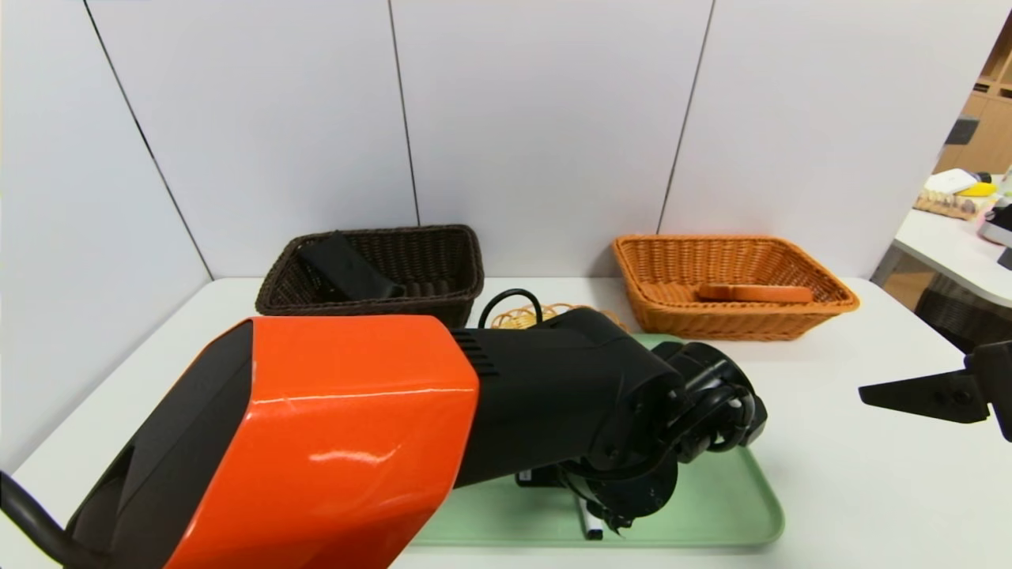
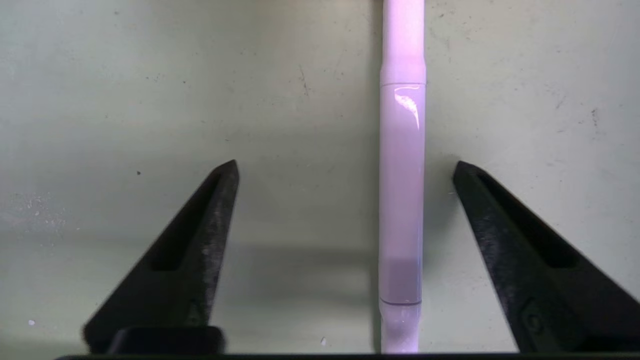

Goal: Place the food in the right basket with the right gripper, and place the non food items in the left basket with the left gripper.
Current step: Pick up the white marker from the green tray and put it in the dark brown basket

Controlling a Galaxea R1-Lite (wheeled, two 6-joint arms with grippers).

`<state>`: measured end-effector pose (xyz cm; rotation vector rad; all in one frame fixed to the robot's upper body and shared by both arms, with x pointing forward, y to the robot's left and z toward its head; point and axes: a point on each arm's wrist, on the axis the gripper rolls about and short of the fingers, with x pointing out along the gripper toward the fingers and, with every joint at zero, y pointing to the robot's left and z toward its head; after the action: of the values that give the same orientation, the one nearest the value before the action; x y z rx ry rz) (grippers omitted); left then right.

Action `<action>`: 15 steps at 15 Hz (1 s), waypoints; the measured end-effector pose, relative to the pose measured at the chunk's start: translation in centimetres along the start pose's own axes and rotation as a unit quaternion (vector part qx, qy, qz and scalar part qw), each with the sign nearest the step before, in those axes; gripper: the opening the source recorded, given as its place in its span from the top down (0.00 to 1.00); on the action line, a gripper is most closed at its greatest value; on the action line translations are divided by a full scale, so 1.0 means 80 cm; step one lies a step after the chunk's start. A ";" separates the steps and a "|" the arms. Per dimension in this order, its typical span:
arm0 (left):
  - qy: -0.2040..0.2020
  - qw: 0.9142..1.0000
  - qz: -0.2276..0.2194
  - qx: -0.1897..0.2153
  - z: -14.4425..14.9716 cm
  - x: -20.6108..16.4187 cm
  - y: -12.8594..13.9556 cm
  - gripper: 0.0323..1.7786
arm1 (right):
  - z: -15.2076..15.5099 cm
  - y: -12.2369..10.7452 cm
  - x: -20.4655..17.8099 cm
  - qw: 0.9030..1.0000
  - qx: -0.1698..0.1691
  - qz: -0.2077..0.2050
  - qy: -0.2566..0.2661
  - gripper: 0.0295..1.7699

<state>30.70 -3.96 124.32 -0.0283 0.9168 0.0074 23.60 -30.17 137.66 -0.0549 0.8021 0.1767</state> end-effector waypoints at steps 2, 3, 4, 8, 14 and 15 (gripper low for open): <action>0.000 1.000 0.000 0.000 0.000 0.000 0.000 0.40 | 0.000 0.000 0.000 1.000 0.000 0.001 0.000 0.04; 0.000 1.000 0.000 0.000 0.000 0.000 0.000 0.47 | 0.000 0.000 0.001 1.000 0.000 0.001 0.001 0.04; 0.000 1.000 0.000 -0.001 0.000 0.000 0.000 0.53 | 0.000 0.000 0.001 1.000 0.000 0.001 0.001 0.04; 0.000 1.000 0.001 -0.004 0.001 0.001 0.001 0.94 | 0.000 0.000 0.001 1.000 0.000 0.001 0.001 0.04; -0.002 1.000 0.002 -0.011 0.005 0.001 0.003 0.93 | 0.000 0.000 0.000 1.000 0.001 0.002 0.000 0.04; -0.005 1.000 -0.001 -0.015 0.010 0.000 0.006 0.93 | 0.000 0.000 0.000 1.000 0.001 0.002 0.001 0.04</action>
<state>31.34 -3.49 124.82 -0.0571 0.9056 0.0204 23.59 -30.15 137.62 -0.0523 0.8038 0.1798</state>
